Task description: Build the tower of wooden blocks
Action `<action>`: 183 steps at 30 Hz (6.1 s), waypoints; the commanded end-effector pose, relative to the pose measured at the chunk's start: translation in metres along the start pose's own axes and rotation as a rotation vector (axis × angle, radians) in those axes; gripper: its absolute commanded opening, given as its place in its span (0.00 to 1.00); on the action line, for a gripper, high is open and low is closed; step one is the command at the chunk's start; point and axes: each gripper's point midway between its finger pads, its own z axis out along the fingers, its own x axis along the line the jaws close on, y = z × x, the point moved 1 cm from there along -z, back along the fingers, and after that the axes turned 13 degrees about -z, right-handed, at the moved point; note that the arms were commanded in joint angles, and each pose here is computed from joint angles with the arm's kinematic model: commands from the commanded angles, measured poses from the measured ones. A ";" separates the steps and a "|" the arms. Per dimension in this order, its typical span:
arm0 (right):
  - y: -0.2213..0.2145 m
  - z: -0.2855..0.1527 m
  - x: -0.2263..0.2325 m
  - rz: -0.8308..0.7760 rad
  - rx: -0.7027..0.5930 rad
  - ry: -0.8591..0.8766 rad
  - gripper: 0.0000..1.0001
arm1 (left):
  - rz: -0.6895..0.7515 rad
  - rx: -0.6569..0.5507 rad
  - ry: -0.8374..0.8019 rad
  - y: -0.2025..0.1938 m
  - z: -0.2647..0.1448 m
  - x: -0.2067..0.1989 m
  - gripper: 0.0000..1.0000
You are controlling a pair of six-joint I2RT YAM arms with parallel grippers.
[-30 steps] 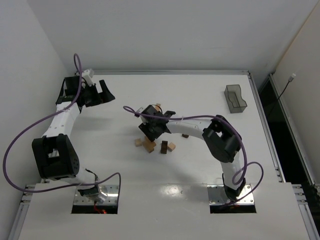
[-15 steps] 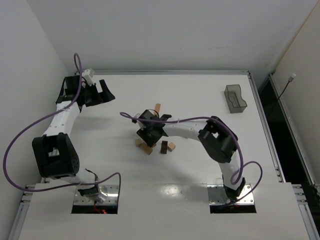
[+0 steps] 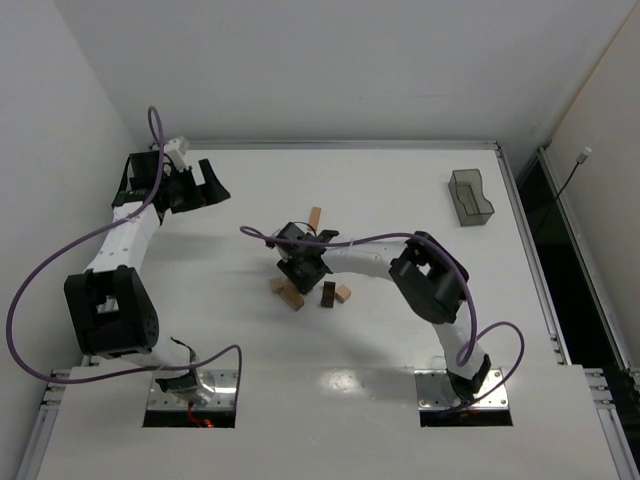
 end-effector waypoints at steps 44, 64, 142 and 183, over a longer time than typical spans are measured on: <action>0.032 0.009 -0.204 0.740 -0.091 -0.339 0.00 | -0.044 -0.149 0.198 0.021 0.015 0.020 1.00; 0.033 0.024 -0.196 0.696 -0.097 -0.238 0.52 | 0.099 -0.026 0.140 -0.027 0.053 -0.031 1.00; -0.048 -0.202 -0.264 0.629 -0.389 -0.331 0.69 | 0.406 0.019 0.187 -0.141 0.182 -0.194 1.00; -0.055 -0.189 -0.264 0.633 -0.358 -0.305 0.69 | 0.254 0.250 0.071 -0.169 0.225 -0.163 1.00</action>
